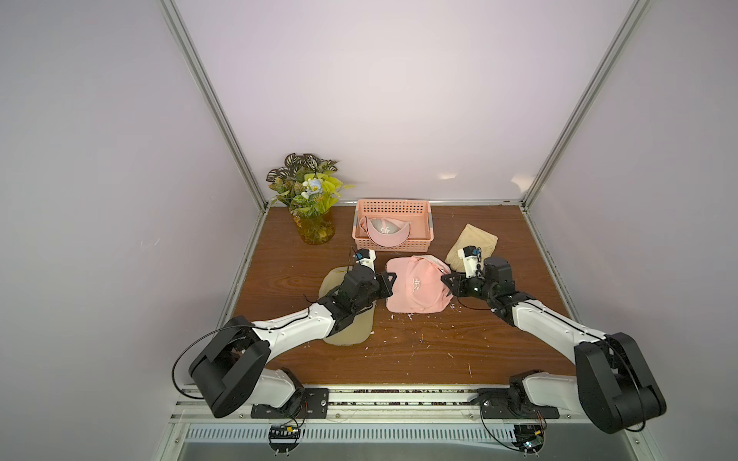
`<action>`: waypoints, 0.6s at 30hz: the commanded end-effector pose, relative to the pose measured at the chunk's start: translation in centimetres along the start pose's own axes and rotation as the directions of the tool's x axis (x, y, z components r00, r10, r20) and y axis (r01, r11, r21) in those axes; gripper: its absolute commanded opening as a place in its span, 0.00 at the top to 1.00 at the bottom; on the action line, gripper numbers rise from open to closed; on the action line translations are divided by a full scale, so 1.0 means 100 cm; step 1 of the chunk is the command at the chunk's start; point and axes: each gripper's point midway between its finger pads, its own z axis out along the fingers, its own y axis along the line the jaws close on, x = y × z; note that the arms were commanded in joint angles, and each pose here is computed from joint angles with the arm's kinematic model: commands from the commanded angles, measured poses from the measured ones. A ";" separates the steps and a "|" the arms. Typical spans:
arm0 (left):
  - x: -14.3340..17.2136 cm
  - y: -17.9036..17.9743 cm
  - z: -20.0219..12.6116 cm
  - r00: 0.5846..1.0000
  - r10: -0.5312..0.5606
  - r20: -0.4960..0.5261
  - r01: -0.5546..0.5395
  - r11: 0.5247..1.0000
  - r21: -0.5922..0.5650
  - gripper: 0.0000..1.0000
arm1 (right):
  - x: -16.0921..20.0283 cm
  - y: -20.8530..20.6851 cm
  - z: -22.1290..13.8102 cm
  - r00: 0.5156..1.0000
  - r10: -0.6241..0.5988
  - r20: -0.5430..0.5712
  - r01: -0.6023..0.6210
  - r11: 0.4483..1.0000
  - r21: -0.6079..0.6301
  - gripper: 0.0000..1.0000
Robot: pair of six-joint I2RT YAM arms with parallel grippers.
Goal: Turn the baseball cap inside out
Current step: Turn over the baseball cap.
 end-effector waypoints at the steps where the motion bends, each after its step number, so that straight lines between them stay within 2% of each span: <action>1: 0.005 0.019 -0.005 1.000 0.016 -0.019 -0.017 0.997 -0.073 1.00 | -0.028 -0.011 -0.017 0.989 0.069 0.134 -0.071 0.997 0.007 1.00; 7: 0.005 0.017 -0.006 1.000 -0.004 -0.017 0.003 0.999 -0.051 1.00 | -0.024 -0.047 -0.029 0.979 0.099 0.179 -0.133 0.972 0.191 1.00; 11: 0.003 0.003 -0.008 1.000 -0.020 -0.011 0.020 1.000 0.019 1.00 | -0.032 -0.036 -0.034 0.982 0.044 0.186 -0.077 0.982 0.170 1.00; 12: 0.001 -0.004 -0.008 1.000 -0.022 -0.008 0.022 0.999 0.046 1.00 | -0.035 -0.031 -0.036 0.981 0.015 0.191 -0.046 0.986 0.158 0.96; 14: -0.007 -0.020 -0.012 0.999 -0.039 0.014 0.037 0.993 0.116 1.00 | -0.044 -0.022 -0.044 0.972 -0.066 0.226 0.028 0.986 0.166 0.67; 15: -0.013 -0.030 -0.014 0.998 -0.054 0.032 0.048 0.986 0.161 1.00 | -0.049 -0.016 -0.048 0.962 -0.117 0.247 0.075 0.982 0.172 0.56; 18: -0.034 -0.054 -0.022 0.982 -0.170 0.088 0.143 0.956 0.256 1.00 | -0.058 0.020 -0.065 0.874 -0.341 0.345 0.305 0.940 0.156 0.44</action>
